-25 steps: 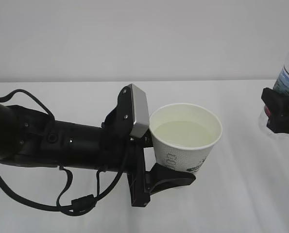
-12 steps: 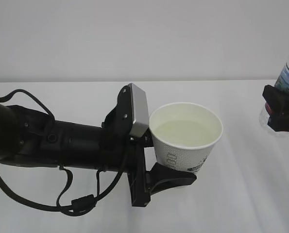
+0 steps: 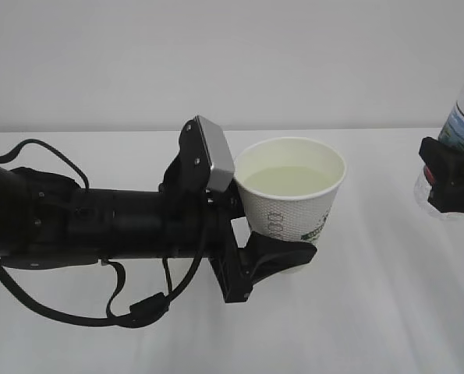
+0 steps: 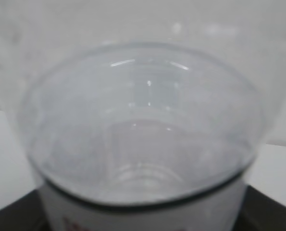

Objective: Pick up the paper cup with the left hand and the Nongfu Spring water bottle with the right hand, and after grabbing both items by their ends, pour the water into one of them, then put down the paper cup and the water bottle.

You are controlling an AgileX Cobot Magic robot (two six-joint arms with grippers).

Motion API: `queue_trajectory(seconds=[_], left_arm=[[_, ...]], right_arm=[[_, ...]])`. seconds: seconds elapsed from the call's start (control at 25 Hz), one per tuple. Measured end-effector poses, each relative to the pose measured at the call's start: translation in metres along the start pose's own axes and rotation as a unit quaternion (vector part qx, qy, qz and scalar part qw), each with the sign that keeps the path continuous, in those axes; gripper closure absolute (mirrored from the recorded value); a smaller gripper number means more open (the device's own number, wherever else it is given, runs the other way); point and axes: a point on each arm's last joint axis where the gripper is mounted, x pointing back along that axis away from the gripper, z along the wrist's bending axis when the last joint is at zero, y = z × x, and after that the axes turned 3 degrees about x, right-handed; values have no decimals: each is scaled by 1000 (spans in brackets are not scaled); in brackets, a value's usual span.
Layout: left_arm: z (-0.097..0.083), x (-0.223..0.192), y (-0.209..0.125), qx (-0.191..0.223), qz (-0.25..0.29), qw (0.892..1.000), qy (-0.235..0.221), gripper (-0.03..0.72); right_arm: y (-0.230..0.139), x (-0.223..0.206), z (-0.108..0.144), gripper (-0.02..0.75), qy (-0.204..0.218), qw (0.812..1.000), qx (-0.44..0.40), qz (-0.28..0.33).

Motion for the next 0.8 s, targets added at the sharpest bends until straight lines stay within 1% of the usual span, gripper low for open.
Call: queue_trajectory(seconds=[0.12, 0.44, 0.6, 0.8], left_arm=[[5, 0, 2, 7, -11, 1000, 25, 154], [16, 2, 5, 4, -31, 995, 91, 154], [23, 4, 5, 3, -29, 991, 129, 154], [30, 6, 5, 14, -32, 985, 167, 167]], right_arm=[[0, 0, 0, 272, 0, 1000, 0, -1], [0, 0, 0, 272, 2, 1000, 1, -1], [0, 0, 0, 272, 2, 1000, 1, -1], [0, 0, 0, 272, 2, 1000, 1, -1]])
